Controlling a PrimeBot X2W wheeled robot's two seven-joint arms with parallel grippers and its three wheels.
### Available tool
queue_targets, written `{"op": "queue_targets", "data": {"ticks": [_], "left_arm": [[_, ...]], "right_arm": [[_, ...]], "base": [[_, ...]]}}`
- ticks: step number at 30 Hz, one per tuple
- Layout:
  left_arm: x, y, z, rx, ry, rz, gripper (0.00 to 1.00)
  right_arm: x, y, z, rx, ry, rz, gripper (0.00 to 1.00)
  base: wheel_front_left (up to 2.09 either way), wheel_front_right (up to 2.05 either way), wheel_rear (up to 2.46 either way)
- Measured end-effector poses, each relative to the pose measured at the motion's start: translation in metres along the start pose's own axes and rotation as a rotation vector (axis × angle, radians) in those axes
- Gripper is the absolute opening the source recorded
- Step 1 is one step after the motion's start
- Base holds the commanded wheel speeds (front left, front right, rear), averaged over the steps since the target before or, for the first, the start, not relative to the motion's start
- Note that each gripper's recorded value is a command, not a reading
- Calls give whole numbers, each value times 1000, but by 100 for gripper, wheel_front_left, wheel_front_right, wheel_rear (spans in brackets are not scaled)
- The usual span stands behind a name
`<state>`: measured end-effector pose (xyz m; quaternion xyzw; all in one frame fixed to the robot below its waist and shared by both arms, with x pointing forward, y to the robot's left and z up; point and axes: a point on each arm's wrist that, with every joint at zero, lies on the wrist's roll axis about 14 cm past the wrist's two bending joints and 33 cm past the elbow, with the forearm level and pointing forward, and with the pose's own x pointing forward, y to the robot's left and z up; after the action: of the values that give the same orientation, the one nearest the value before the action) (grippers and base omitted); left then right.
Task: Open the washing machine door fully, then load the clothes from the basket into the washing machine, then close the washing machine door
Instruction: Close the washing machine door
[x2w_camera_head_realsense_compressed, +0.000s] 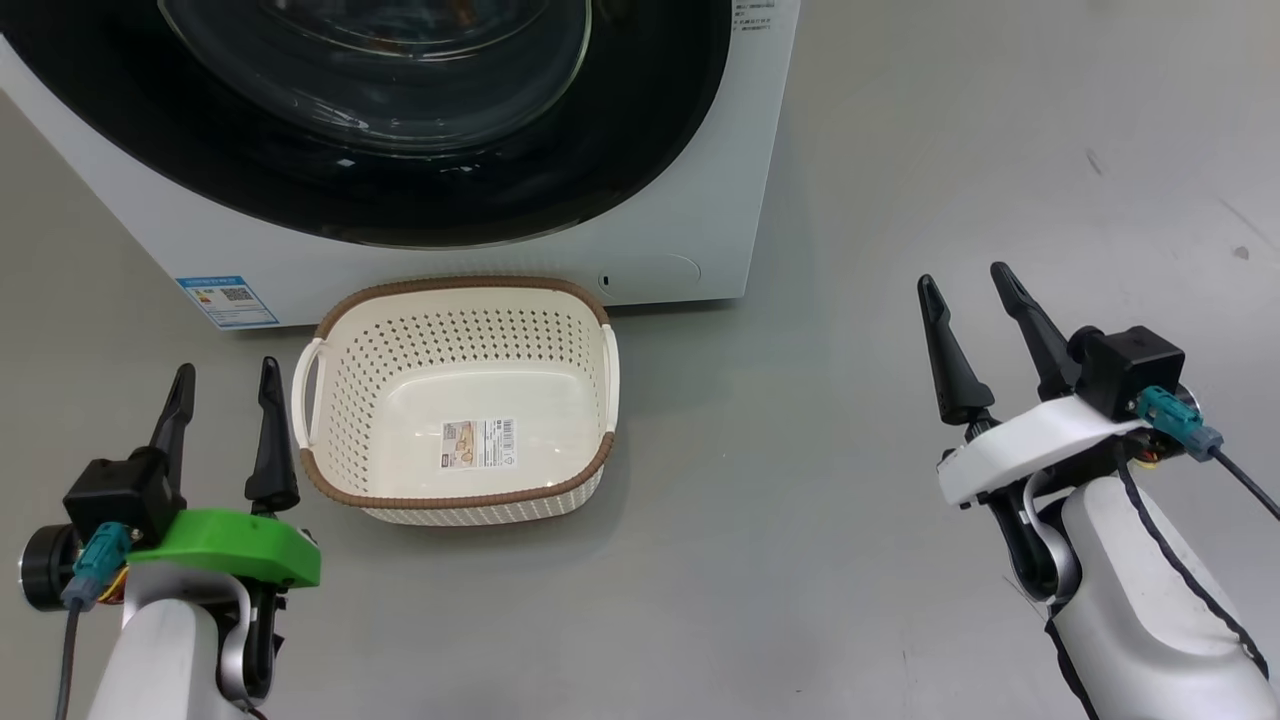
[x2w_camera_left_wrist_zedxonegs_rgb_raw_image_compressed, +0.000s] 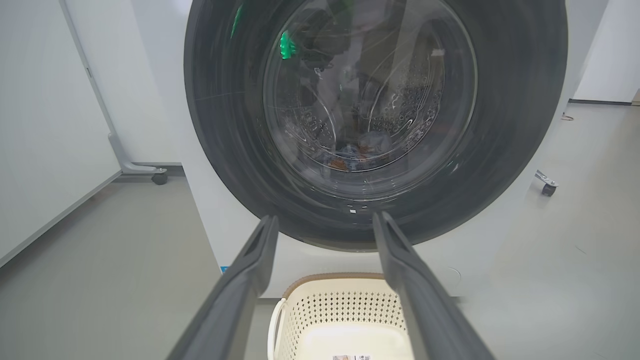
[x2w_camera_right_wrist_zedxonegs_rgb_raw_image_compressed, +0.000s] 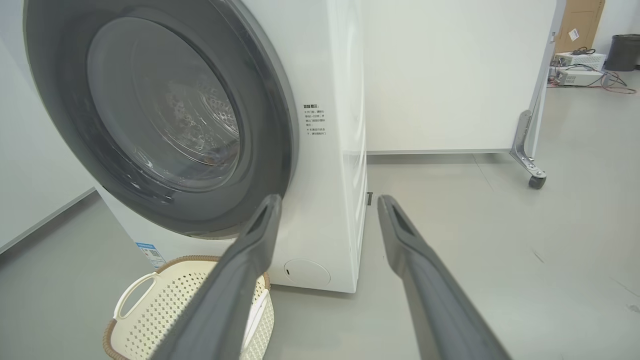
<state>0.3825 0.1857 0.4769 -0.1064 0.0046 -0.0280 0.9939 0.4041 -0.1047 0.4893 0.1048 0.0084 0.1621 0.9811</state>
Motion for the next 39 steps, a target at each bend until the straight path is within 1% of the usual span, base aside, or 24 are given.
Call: {"op": "queue_targets", "data": {"ticks": [5, 10, 15, 20, 30, 39], "left_arm": [[-8, -1, 0, -1, 0, 1, 100], [-17, 5, -1, 13, 5, 16, 100], [-23, 2, 0, 26, 3, 8, 100], [-26, -1, 1, 33, 1, -2, 100], [-28, -1, 1, 38, 1, -2, 100], [-32, -2, -2, 33, 8, -1, 100]], "right_arm": [[-16, -8, -2, -1, 1, -48, 100], [-26, -7, -2, -5, -3, -58, 100], [-32, -7, 8, -16, -33, -68, 100], [-40, -10, 9, -21, -41, -90, 100], [-40, -14, 14, -36, -54, -102, 100], [-42, -10, 7, -45, -37, -96, 100]], "base": [[0, 0, 0], [0, 0, 0], [0, 0, 0], [0, 0, 0], [0, 0, 0], [0, 0, 0]]}}
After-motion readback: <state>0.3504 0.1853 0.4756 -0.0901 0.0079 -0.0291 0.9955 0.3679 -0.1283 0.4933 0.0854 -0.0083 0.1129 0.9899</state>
